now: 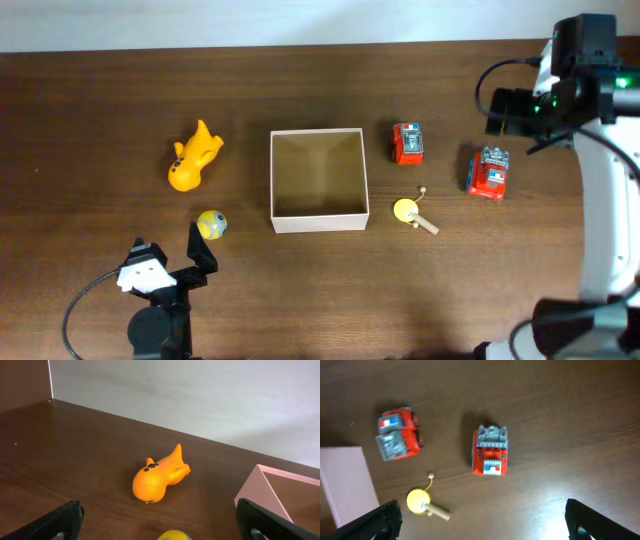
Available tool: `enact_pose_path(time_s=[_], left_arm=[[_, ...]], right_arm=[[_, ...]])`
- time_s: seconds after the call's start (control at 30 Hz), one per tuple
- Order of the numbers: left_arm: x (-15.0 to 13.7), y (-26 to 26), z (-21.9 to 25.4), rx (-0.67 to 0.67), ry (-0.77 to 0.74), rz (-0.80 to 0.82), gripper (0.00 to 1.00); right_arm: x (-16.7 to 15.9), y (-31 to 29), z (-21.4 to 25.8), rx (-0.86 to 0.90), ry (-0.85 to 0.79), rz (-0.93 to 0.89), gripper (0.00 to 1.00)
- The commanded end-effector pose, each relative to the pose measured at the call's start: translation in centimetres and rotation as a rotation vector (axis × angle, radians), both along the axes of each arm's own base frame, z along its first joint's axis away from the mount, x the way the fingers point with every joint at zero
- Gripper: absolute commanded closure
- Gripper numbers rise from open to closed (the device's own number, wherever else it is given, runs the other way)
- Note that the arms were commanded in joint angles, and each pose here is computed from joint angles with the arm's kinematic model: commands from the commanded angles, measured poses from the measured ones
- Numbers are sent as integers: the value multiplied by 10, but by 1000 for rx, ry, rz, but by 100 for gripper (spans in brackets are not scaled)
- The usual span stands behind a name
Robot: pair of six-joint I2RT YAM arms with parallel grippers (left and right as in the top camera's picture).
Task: Pack container
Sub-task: 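Move the right gripper up and over the rear red toy truck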
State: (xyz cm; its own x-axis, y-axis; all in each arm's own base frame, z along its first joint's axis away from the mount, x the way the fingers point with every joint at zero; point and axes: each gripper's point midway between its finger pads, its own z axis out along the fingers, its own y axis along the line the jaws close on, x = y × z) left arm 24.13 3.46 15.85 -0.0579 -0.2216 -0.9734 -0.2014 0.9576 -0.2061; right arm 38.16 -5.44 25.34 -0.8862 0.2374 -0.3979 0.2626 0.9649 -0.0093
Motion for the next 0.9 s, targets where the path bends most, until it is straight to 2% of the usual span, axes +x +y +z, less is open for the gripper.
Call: enact_pose_path(time_s=[0.0, 0.17, 0.27, 0.33, 0.57, 0.87], left_arm=[[0, 0, -1, 19, 2, -6, 1], [0, 0, -1, 19, 2, -5, 1], [0, 0, -1, 19, 2, -6, 1], [0, 0, -1, 18, 2, -6, 1], [0, 0, -1, 18, 2, -6, 1], [0, 0, -1, 18, 2, -6, 1]], right_arm=[[11, 2, -9, 18, 5, -3, 1], [18, 21, -8, 121, -23, 24, 2], [38, 53, -1, 188, -108, 252, 3], [49, 58, -3, 159, -129, 281, 3], [76, 93, -58, 137, -42, 423, 2], [101, 130, -118, 152, 22, 496, 2]])
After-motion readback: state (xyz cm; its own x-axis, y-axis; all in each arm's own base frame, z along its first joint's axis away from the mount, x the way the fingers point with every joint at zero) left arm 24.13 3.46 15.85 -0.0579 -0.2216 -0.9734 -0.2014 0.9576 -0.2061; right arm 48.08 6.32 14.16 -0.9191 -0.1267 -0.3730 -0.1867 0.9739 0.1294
